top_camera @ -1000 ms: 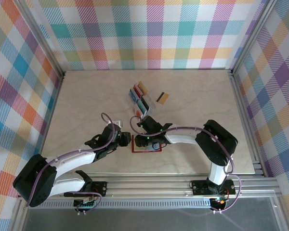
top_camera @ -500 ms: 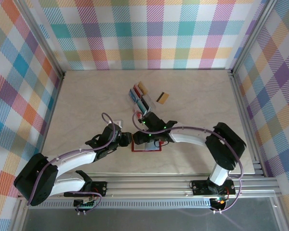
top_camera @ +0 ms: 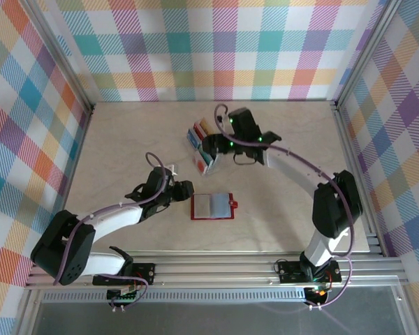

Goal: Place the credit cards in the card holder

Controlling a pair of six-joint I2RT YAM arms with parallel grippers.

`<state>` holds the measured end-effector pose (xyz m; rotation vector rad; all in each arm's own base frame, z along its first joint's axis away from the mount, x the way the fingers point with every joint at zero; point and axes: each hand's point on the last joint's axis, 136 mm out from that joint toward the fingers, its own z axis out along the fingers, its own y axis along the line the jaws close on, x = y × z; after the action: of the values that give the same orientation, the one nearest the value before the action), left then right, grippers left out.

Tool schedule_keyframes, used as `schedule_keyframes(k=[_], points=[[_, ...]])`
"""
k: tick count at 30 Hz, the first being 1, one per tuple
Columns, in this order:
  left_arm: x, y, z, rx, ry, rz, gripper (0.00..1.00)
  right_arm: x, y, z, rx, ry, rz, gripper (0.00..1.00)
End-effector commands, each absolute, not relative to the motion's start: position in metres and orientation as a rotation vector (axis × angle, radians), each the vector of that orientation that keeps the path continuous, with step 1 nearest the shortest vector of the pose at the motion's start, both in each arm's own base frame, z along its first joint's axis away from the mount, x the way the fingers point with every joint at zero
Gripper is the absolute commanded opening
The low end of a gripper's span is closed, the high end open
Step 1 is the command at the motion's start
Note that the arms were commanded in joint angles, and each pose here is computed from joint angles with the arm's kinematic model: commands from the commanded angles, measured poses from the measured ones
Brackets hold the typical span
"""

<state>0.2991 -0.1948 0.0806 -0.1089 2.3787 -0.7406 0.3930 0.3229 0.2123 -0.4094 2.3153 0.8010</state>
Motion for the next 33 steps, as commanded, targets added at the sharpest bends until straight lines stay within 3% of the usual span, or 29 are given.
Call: schedule_keyframes(k=[1, 8, 15, 33], points=[[0.318, -0.203, 0.104, -0.128, 2.313, -0.847, 0.48, 0.409, 0.335, 0.206, -0.535, 2.334, 0.801, 0.68], [0.345, -0.2, 0.114, -0.169, 2.295, -0.896, 0.48, 0.464, 0.342, 0.189, -0.578, 2.384, 0.699, 0.56], [0.358, -0.203, 0.106, -0.187, 2.313, -0.917, 0.48, 0.502, 0.337, 0.166, -0.557, 2.42, 0.634, 0.59], [0.358, -0.201, 0.102, -0.194, 2.324, -0.912, 0.48, 0.498, 0.351, 0.149, -0.606, 2.486, 0.731, 0.59]])
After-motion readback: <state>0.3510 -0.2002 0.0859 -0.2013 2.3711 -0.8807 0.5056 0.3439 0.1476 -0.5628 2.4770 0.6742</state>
